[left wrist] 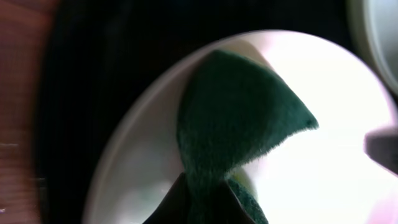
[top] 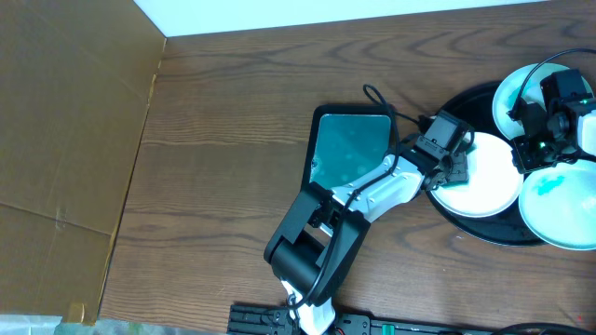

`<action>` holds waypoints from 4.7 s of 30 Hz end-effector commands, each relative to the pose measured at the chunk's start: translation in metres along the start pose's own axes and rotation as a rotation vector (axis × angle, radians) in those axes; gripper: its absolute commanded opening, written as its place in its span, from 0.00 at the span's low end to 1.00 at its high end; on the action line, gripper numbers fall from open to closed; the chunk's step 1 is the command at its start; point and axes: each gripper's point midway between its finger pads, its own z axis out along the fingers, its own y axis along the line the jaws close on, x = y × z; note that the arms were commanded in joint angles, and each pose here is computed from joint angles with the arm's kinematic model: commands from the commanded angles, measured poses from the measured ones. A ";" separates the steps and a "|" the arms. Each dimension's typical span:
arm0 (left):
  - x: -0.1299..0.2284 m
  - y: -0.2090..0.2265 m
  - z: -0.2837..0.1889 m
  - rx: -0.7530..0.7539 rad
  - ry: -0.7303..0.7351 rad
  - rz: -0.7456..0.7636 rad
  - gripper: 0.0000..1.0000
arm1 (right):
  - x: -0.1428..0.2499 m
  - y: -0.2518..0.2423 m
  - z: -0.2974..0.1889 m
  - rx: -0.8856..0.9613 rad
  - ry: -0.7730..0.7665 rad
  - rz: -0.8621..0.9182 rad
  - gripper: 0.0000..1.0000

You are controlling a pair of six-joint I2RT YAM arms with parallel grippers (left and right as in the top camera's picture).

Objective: Clean dirty plates on tray and stack at the side

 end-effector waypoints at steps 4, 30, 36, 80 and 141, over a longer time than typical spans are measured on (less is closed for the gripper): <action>-0.027 0.063 -0.008 -0.342 -0.144 0.159 0.07 | 0.005 -0.015 0.003 0.041 0.022 0.012 0.01; -0.087 0.110 -0.192 -0.279 -0.411 -0.127 0.07 | -0.029 0.011 -0.078 0.294 -0.184 -0.113 0.01; -0.066 0.172 -0.196 -0.416 -0.304 -0.276 0.07 | -0.043 0.000 -0.144 0.657 -0.330 -0.156 0.01; -0.046 0.211 -0.199 -0.502 -0.231 -0.362 0.07 | -0.078 0.066 -0.175 0.430 -0.581 -0.302 0.01; -0.055 0.208 -0.199 -0.485 -0.268 -0.365 0.07 | -0.054 -0.122 -0.114 0.193 -0.497 0.764 0.61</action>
